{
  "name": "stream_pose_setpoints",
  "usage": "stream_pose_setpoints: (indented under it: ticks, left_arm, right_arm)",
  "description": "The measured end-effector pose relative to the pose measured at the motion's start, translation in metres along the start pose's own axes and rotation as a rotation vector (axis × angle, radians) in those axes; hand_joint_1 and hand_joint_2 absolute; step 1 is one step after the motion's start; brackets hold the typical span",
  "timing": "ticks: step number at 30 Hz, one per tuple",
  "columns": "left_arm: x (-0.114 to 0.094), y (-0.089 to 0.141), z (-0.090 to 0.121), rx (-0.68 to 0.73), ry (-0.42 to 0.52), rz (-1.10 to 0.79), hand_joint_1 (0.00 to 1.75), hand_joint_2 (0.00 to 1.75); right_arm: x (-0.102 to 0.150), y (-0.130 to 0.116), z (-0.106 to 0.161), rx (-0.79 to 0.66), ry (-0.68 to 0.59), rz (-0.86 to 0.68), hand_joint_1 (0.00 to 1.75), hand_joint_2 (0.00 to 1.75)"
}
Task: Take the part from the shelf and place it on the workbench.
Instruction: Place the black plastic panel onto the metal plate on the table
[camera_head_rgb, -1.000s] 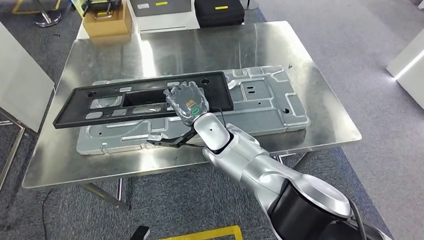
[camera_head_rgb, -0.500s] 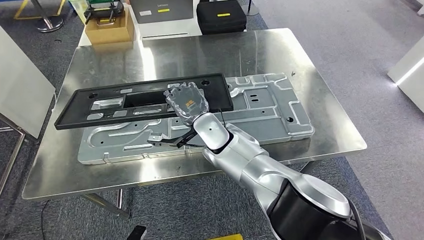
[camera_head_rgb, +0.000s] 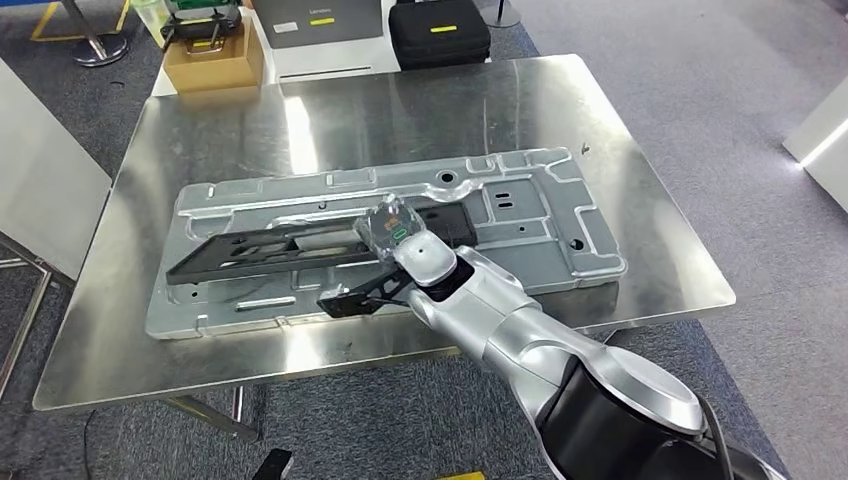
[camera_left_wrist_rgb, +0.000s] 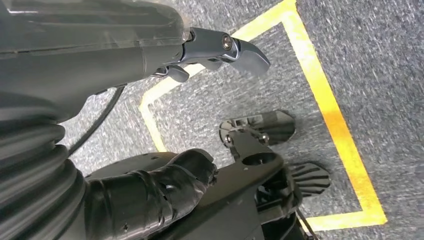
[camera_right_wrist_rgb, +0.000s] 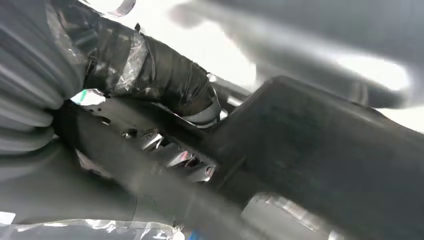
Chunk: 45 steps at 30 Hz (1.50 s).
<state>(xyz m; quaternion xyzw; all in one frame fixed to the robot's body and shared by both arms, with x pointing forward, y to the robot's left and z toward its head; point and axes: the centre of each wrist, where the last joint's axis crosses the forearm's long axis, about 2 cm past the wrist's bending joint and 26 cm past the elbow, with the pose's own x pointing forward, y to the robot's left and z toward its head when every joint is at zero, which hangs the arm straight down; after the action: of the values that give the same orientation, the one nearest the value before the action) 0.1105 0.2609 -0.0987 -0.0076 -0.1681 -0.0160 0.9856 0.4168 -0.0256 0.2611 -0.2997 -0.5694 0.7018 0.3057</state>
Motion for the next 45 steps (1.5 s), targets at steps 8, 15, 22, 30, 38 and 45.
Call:
stream_pose_setpoints:
  ticks: [8, 15, 22, 30, 38, 45]
  left_arm:
    - [-0.006, 0.003, 0.000, 0.010, -0.013, 0.009, 0.00, 1.75]
    - [-0.006, 0.007, 0.000, 0.026, -0.018, 0.014, 0.00, 0.87]
    - [-0.007, 0.009, 0.000, 0.022, -0.018, 0.026, 0.00, 0.00]
    - [-0.007, 0.009, 0.000, 0.016, -0.013, 0.039, 0.00, 0.00]
    - [-0.010, 0.009, 0.001, 0.019, 0.008, 0.053, 0.00, 0.00]
    - [-0.009, 0.009, 0.001, 0.021, 0.007, 0.055, 0.00, 0.00]
  right_arm:
    - [0.006, 0.005, 0.000, 0.119, -0.038, -0.064, 0.00, 0.00]
    - [0.005, 0.006, 0.000, 0.129, -0.040, -0.080, 0.00, 0.00]
    - [0.003, 0.008, 0.000, 0.145, -0.034, -0.097, 0.00, 0.00]
    - [0.002, 0.006, 0.000, 0.111, -0.018, -0.092, 0.00, 0.00]
    - [0.001, 0.005, 0.000, 0.022, 0.004, -0.072, 0.00, 0.00]
    - [0.000, 0.004, 0.000, 0.018, 0.006, -0.069, 0.00, 0.00]
